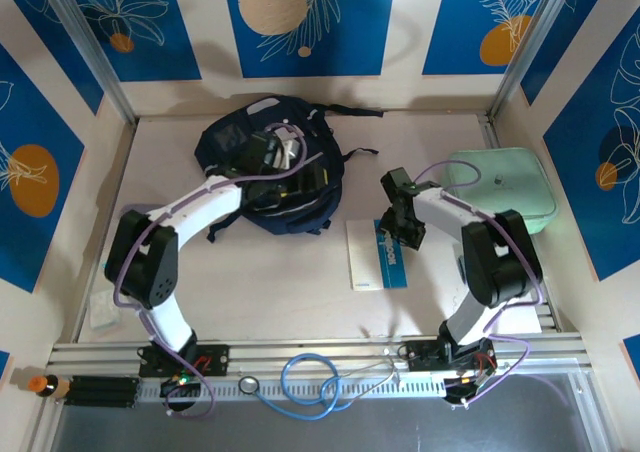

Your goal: Pack the student bag

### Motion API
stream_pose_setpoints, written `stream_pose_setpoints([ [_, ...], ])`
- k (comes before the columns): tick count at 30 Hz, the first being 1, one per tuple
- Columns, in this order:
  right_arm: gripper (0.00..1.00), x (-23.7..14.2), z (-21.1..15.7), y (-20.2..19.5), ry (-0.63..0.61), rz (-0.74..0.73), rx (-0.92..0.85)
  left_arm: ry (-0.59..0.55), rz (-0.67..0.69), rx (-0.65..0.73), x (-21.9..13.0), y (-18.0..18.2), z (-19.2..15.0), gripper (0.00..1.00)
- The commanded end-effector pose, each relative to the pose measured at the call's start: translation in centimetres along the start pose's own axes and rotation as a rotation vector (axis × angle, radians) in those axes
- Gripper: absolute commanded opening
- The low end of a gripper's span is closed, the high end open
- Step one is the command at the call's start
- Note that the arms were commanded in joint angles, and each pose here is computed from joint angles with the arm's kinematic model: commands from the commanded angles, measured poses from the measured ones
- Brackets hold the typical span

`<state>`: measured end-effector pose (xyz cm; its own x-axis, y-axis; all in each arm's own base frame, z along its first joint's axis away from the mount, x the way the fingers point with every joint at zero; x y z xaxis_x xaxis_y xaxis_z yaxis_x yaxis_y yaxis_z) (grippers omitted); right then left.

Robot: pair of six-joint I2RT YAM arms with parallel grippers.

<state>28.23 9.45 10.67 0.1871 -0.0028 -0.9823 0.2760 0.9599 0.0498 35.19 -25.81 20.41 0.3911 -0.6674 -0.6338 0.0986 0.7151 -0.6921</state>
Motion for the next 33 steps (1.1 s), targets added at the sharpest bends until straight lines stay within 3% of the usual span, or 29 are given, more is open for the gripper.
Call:
stream_pose_setpoints([
  [1,0.66,-1.6,-0.1,0.6,-0.022,0.132,0.006,0.108,0.012,0.008,1.8,-1.3,-3.4,0.93],
  [5,0.57,-1.2,-0.8,1.2,0.041,0.244,-0.022,0.197,0.024,-0.045,3.5,-1.9,-6.5,0.83],
  [12,0.54,0.9,-1.4,-0.2,0.102,0.213,0.056,0.297,0.007,-0.132,7.4,-2.3,-10.6,0.64],
  [15,0.54,1.4,-1.5,-1.0,0.118,0.203,0.105,0.307,0.043,-0.147,8.3,-1.6,-11.0,0.56],
  [22,0.54,2.1,-2.0,-1.8,0.155,0.219,0.174,0.359,0.117,-0.189,9.9,0.0,-11.3,0.50],
  [33,0.54,2.1,-2.1,-1.9,0.158,0.221,0.182,0.388,0.099,-0.236,11.2,0.8,-11.3,0.36],
])
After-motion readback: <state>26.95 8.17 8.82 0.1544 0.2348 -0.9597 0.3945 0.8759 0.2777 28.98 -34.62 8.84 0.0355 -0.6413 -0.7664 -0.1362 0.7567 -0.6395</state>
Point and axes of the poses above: each hand's point on the last joint's axis, 136 mm out from that joint toward the fingers, its own x axis out along the fingers, its own y axis along the line the jaws close on, z = x × y, the point moved 7 cm from there along -x, back along the fingers, and after that the axes turned 11 degrees about -x, right-handed, at the moved point
